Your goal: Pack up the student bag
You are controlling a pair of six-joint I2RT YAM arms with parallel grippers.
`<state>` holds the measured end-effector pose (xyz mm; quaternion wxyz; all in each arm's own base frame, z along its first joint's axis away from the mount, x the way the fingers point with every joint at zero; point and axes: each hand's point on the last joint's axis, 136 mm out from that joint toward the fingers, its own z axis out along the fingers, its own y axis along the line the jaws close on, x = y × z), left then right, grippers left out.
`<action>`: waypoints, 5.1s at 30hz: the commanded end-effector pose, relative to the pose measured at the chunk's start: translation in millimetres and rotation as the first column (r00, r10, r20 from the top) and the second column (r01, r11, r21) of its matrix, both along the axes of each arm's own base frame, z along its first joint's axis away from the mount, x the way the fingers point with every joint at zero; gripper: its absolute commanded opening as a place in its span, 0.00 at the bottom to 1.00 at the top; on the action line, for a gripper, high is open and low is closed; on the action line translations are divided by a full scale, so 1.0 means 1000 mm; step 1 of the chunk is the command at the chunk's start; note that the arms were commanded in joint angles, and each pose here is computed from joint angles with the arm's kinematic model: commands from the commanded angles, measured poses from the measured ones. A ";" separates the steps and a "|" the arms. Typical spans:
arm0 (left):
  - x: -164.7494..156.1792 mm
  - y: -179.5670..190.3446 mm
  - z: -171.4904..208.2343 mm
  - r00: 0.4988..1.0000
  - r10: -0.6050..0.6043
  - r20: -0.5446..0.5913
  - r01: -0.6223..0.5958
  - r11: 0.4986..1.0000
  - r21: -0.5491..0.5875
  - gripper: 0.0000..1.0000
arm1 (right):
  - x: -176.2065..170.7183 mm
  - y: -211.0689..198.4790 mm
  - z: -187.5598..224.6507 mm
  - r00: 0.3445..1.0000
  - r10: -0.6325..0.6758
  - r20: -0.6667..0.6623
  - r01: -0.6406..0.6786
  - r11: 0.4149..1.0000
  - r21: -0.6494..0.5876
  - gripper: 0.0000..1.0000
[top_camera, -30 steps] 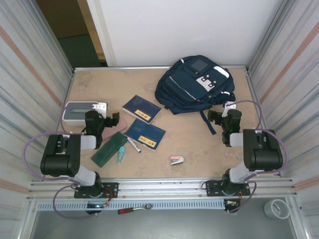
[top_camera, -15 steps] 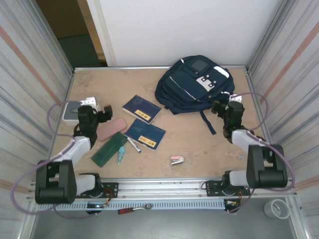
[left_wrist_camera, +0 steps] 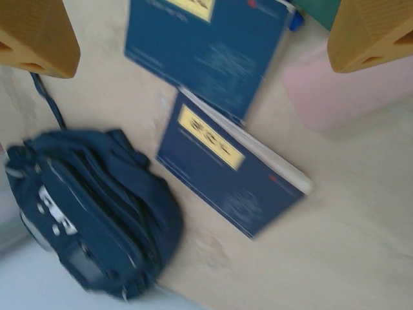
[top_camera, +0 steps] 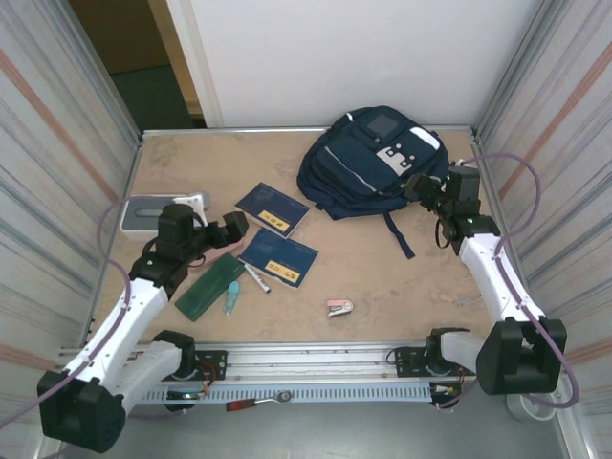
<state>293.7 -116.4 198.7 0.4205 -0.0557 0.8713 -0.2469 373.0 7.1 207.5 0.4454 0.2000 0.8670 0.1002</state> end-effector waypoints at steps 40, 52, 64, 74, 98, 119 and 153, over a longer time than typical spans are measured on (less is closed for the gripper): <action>0.043 -0.204 -0.088 0.862 -0.396 -0.317 0.478 0.843 0.246 0.92 | 0.102 0.004 -0.143 0.903 0.043 -0.428 0.065 0.970 0.233 0.65; 0.022 -0.166 -0.087 0.904 -0.313 -0.290 0.392 0.878 0.275 0.93 | 0.100 0.016 -0.116 0.945 0.044 -0.324 0.086 0.923 0.376 0.10; 0.006 -0.138 -0.045 0.931 -0.302 -0.206 0.340 0.923 0.180 0.93 | 0.074 0.088 -0.009 0.998 0.030 -0.059 0.018 0.731 0.683 0.01; -0.006 -0.108 -0.033 0.953 -0.256 -0.164 0.283 0.944 0.168 0.93 | 0.044 0.172 0.013 0.998 0.056 -0.013 -0.028 0.670 0.742 0.02; -0.028 -0.110 -0.073 0.944 -0.288 -0.160 0.317 0.928 0.196 0.92 | -0.051 0.111 -0.093 0.917 0.207 -0.341 -0.081 0.933 0.350 0.90; -0.030 -0.151 -0.064 0.887 -0.461 0.038 0.434 0.858 0.274 0.80 | 0.015 0.147 -0.048 0.982 0.131 -0.135 0.002 0.707 0.707 0.05; 0.059 -0.190 -0.030 0.812 -0.430 0.395 0.211 0.847 0.488 0.40 | -0.002 0.178 0.065 0.983 0.178 0.039 -0.147 0.647 0.748 0.00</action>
